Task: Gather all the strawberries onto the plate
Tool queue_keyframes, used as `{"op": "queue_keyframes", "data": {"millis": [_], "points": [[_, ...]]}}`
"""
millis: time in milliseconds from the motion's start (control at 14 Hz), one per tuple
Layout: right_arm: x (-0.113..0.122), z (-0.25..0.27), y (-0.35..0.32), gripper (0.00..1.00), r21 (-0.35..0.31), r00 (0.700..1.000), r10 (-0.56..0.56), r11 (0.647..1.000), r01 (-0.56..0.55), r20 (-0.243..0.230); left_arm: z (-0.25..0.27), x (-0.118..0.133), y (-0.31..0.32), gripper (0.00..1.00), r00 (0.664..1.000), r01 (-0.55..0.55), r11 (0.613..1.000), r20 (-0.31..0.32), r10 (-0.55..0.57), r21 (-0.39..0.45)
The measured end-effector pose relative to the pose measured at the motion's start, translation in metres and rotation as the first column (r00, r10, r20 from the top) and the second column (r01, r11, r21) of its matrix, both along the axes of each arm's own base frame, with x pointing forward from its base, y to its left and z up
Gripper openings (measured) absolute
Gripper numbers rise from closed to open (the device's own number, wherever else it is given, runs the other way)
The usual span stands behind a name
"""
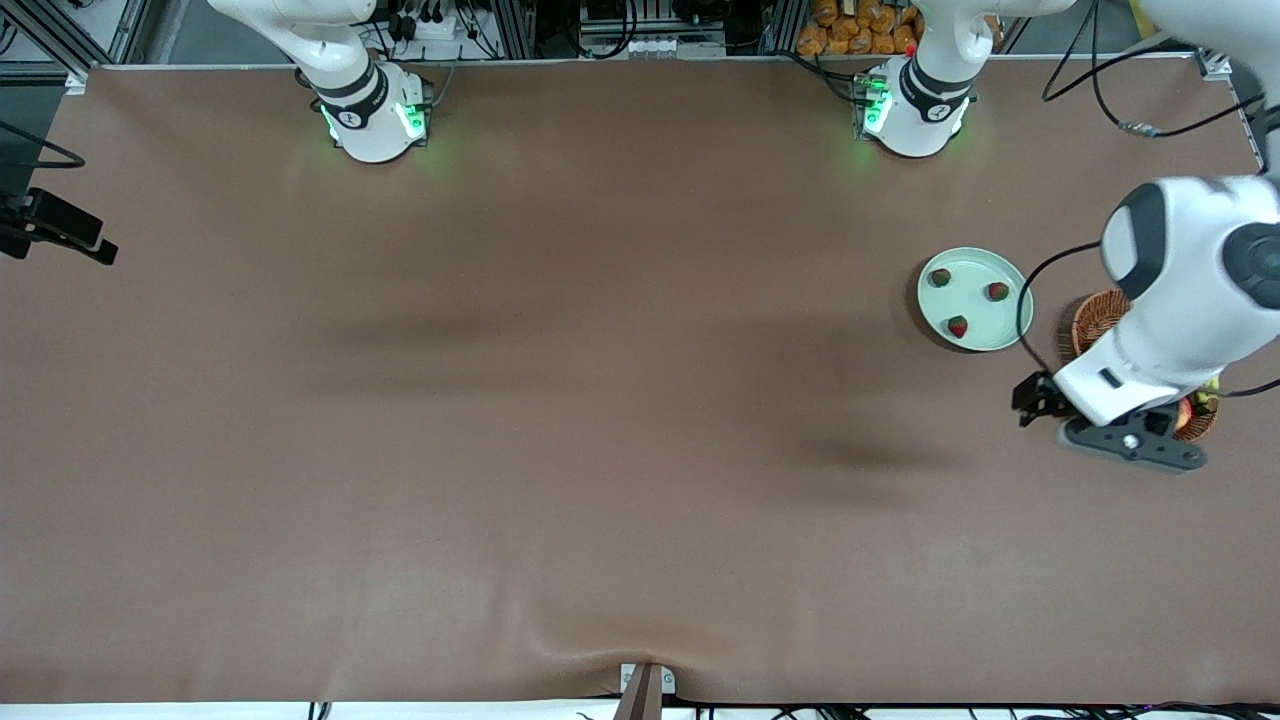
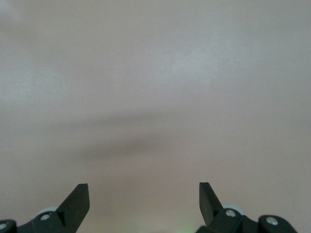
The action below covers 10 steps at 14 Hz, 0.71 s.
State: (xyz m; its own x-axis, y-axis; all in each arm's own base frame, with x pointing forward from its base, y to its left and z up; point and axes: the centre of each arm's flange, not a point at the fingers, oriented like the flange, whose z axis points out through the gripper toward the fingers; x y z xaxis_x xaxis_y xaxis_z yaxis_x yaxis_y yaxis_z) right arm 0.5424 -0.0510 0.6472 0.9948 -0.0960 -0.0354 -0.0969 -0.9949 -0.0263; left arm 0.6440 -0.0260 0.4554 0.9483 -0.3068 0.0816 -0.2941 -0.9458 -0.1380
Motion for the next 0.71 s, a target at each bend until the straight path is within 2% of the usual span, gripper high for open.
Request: {"op": "queue_keyframes", "data": {"millis": [214,428,713], "points": [[0.0,0.0,0.0,1.0,0.0,1.0,0.001,1.0,-0.001,0.0,0.06,-0.012,0.003,1.0,1.0,-0.017,1.0,-0.005,0.017,0.003],[0.0,0.001,0.0,1.0,0.0,1.0,0.001,1.0,-0.001,0.002,0.115,-0.037,0.007,1.0,1.0,-0.03,1.0,-0.003,0.03,0.002],[0.0,0.001,-0.001,1.0,0.0,1.0,-0.001,1.0,0.001,0.002,0.16,-0.065,0.016,1.0,0.998,-0.053,0.999,-0.019,0.053,0.002]]}}
